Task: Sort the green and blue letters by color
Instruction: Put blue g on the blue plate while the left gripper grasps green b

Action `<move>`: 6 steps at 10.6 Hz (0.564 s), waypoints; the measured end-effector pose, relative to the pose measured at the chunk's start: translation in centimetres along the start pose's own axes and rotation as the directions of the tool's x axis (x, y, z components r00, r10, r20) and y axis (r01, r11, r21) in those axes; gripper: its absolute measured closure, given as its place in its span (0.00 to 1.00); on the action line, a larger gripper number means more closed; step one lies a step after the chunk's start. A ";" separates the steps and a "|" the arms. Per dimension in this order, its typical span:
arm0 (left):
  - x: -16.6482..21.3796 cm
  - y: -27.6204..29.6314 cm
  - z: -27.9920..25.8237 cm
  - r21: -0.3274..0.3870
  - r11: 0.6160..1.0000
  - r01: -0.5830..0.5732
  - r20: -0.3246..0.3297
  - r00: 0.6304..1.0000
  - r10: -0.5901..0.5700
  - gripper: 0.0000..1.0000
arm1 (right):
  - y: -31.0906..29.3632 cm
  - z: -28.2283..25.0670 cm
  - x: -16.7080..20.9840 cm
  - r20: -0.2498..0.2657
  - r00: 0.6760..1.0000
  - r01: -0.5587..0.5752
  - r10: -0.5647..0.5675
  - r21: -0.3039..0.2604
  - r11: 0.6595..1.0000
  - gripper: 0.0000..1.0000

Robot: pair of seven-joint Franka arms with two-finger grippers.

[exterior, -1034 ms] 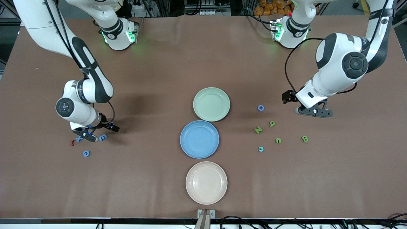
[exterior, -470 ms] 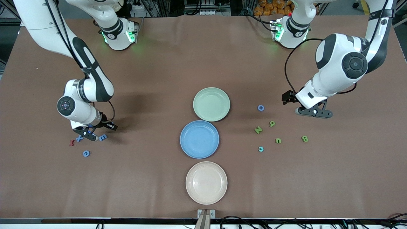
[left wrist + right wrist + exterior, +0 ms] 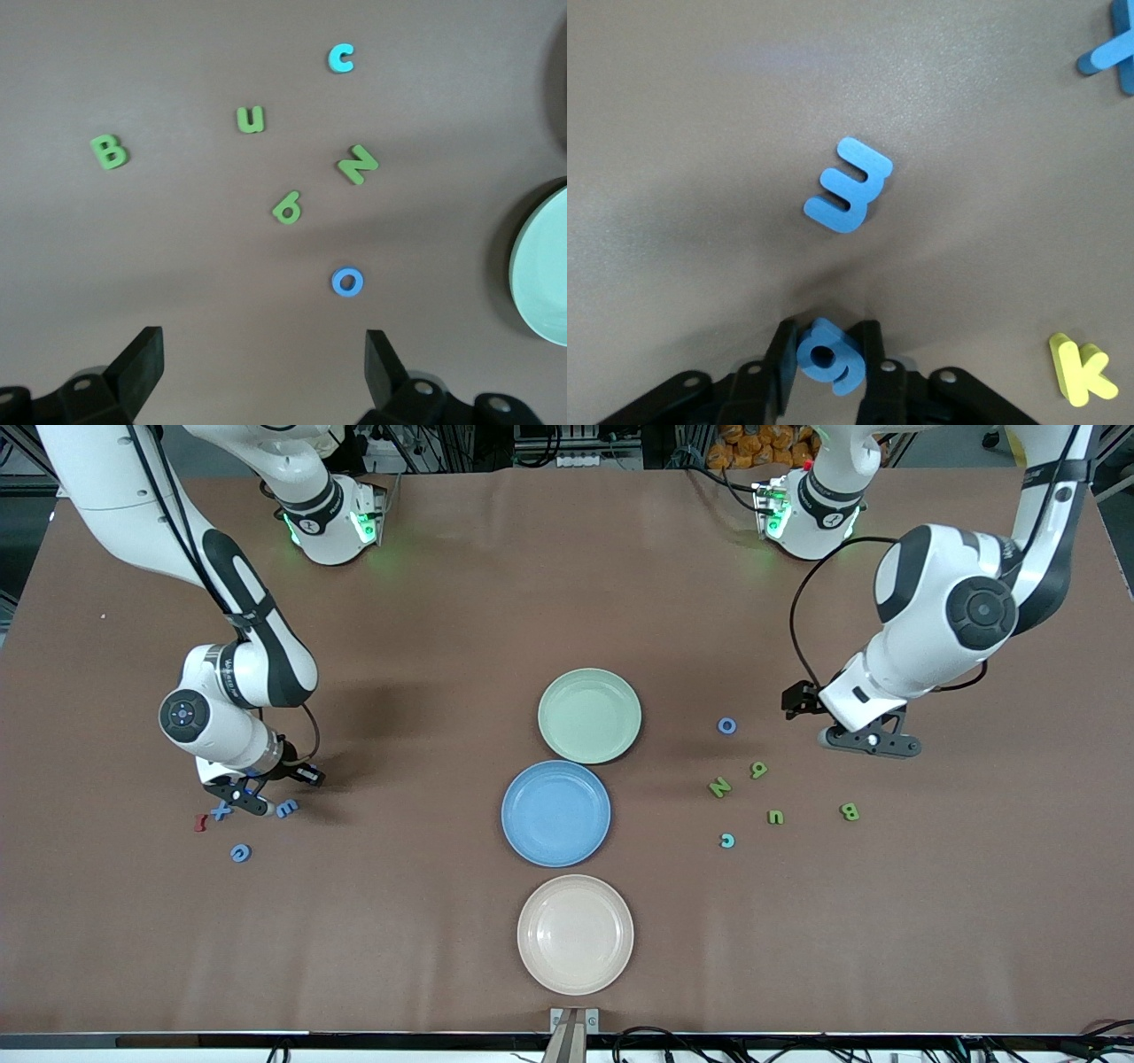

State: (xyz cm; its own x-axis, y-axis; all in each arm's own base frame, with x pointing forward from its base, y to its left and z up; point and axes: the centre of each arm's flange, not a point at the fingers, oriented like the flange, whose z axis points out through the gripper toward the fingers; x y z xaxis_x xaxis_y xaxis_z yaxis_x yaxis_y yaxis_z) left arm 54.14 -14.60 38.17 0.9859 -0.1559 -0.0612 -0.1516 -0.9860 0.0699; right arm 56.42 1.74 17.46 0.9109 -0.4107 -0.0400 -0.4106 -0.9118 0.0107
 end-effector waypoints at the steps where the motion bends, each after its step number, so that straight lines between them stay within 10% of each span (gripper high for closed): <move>1: 0.4 0.6 1.4 0.013 1.000 -0.026 -0.005 1.000 0.026 0.00 | 0.0 0.0 0.0 -0.001 1.000 0.003 -0.003 0.001 1.000 0.67; 6: 2.0 5.1 9.3 0.108 0.967 -0.229 -0.036 0.972 0.234 0.00 | -0.6 -0.3 0.0 -0.006 1.000 0.018 -0.018 0.007 1.000 0.67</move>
State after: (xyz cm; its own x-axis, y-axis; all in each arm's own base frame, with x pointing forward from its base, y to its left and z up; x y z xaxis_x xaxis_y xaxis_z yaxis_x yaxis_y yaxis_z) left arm 54.63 -20.53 29.16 0.9251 -0.3797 -0.0078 -0.3798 -0.9247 -0.0264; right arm 56.68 2.28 17.74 0.9185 -0.3938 -0.0346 -0.3940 -0.9191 0.0035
